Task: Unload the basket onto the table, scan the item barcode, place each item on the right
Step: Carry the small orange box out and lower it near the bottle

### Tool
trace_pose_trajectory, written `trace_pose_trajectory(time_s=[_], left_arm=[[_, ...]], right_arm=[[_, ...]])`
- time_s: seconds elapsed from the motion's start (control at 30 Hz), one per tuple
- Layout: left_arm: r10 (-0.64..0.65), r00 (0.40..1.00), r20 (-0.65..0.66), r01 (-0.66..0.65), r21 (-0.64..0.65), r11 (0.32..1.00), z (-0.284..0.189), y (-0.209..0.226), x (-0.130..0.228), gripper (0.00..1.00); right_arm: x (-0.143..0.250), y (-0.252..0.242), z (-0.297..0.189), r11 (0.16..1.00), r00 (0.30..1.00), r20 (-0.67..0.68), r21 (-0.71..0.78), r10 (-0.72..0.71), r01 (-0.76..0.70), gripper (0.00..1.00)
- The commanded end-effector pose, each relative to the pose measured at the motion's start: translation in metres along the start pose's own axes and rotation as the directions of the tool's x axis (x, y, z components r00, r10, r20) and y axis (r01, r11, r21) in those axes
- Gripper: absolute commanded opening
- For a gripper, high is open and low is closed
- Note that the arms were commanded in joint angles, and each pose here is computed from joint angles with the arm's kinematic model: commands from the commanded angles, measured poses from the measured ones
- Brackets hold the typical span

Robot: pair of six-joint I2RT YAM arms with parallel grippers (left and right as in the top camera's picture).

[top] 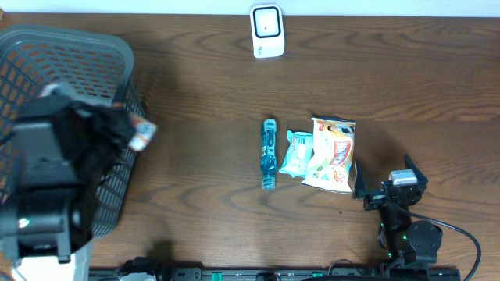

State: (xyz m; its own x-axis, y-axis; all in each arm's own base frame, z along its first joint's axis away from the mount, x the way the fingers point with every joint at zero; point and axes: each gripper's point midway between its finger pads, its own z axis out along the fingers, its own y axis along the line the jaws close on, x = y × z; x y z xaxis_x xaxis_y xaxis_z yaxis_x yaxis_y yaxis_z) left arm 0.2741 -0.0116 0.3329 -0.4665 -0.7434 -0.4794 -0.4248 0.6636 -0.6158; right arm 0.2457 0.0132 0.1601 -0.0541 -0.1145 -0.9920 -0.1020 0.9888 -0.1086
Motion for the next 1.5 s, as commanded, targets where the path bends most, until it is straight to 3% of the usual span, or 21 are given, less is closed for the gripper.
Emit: trace_pose_trajectory(time_s=[0.0,0.2,0.43,0.6,0.77,0.93,1.0,1.03,1.1,1.2,1.27,1.47], left_arm=[[0.100,0.982,-0.157,-0.097,0.032,0.995,0.023,-0.016,0.045,0.07],[0.278,0.892,-0.356,-0.285,0.035,0.958,0.080,-0.030,0.130,0.08],[0.376,0.816,-0.440,-0.487,-0.171,0.856,0.148,0.002,0.178,0.08],[0.382,0.746,-0.545,-0.571,-0.229,0.789,0.190,0.026,0.220,0.08],[0.375,0.706,-0.600,-0.614,-0.256,0.746,0.216,0.046,0.247,0.08],[0.381,0.715,-0.587,-0.605,-0.245,0.757,0.226,0.042,0.251,0.08],[0.384,0.719,-0.579,-0.600,-0.237,0.764,0.227,0.038,0.250,0.17],[0.385,0.720,-0.578,-0.599,-0.236,0.765,0.228,0.037,0.250,0.34],[0.392,0.715,-0.579,-0.600,-0.221,0.769,0.227,0.033,0.250,0.57],[0.422,0.686,-0.592,-0.611,-0.155,0.776,0.224,0.019,0.252,0.71],[0.452,0.674,-0.584,-0.624,-0.123,0.771,0.221,0.010,0.248,0.87],[0.591,0.644,-0.486,-0.676,0.001,0.737,0.198,-0.036,0.208,0.96]], right_arm=[[0.001,0.002,0.000,1.000,1.000,0.001,-0.006,-0.011,0.011,0.99],[0.001,0.002,0.000,1.000,1.000,0.001,-0.006,-0.011,0.011,0.99],[0.001,0.002,0.000,1.000,1.000,0.001,-0.006,-0.011,0.011,0.99],[0.001,0.002,0.000,1.000,1.000,0.001,-0.006,-0.011,0.011,0.99],[0.001,0.002,0.000,1.000,1.000,0.001,-0.006,-0.011,0.011,0.99],[0.001,0.002,0.000,1.000,1.000,0.001,-0.006,-0.011,0.011,0.99],[0.001,0.002,0.000,1.000,1.000,0.001,-0.006,-0.011,0.011,0.99],[0.001,0.002,0.000,1.000,1.000,0.001,-0.006,-0.011,0.011,0.99],[0.001,0.002,0.000,1.000,1.000,0.001,-0.006,-0.011,0.011,0.99],[0.001,0.002,0.000,1.000,1.000,0.001,-0.006,-0.011,0.011,0.99],[0.001,0.002,0.000,1.000,1.000,0.001,-0.006,-0.011,0.011,0.99],[0.001,0.002,0.000,1.000,1.000,0.001,-0.006,-0.011,0.011,0.99]])
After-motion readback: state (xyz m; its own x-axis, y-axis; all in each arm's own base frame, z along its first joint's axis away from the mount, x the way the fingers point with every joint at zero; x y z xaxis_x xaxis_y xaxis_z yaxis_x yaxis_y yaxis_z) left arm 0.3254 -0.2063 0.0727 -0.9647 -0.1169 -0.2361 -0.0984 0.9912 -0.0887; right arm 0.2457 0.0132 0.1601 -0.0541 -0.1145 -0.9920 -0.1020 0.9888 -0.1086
